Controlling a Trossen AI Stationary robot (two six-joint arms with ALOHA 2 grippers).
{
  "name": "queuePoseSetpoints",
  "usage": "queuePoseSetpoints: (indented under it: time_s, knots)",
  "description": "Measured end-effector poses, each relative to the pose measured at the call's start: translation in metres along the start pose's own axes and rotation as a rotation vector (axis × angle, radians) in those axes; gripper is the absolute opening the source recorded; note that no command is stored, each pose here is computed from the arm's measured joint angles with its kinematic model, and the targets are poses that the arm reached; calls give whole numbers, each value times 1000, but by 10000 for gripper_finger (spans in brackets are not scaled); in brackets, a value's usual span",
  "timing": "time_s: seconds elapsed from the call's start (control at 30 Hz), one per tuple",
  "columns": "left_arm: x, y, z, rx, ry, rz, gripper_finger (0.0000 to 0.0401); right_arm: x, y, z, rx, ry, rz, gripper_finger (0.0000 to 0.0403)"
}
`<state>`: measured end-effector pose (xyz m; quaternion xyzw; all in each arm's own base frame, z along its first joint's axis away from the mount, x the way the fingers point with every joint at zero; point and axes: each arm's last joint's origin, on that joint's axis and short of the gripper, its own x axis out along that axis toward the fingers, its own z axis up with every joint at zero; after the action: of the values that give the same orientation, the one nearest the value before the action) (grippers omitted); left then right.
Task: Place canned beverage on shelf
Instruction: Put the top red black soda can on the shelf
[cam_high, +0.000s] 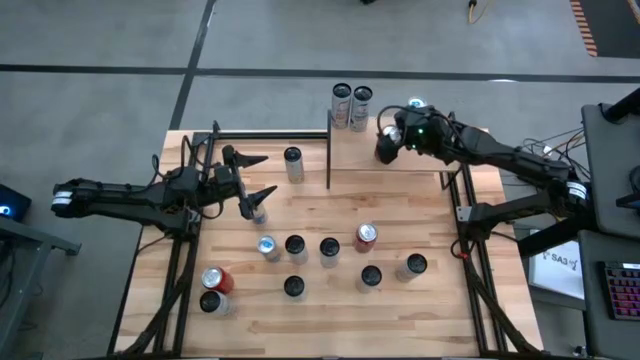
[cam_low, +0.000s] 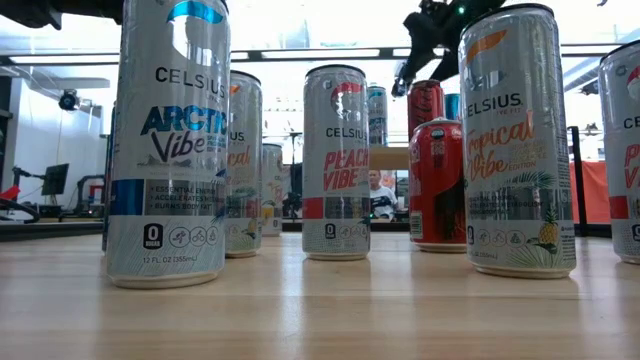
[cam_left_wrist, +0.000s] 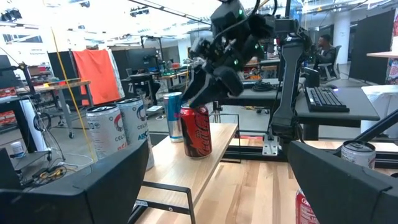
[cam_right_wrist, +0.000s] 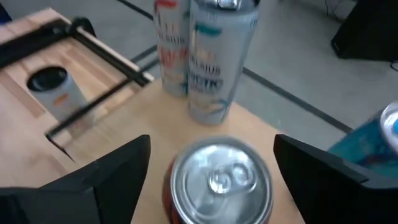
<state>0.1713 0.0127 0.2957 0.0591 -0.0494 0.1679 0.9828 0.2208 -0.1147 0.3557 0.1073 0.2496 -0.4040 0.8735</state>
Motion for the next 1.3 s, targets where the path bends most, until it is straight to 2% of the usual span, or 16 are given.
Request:
queuePoseSetpoints:
  time_s: [0.23, 0.33, 0.43, 0.7, 0.83, 1.3]
  knots:
    - [0, 0, 0, 9, 0, 0, 370, -9, -1, 13, 18, -40, 11, 327]
    - [0, 0, 0, 10, 0, 0, 370, -11, -1, 11, 53, -7, 11, 309]
    - [0, 0, 0, 11, 0, 0, 370, -12, -3, 5, 66, 55, -7, 263]
    - [0, 0, 0, 15, 2, 0, 370, -9, -4, -3, 56, 103, -28, 84]
    - [0, 0, -1, 15, 2, 0, 370, -7, -4, -3, 24, 111, -37, 20]
    - [0, 0, -1, 15, 3, 0, 370, -19, -7, 4, 15, 144, -37, 12]
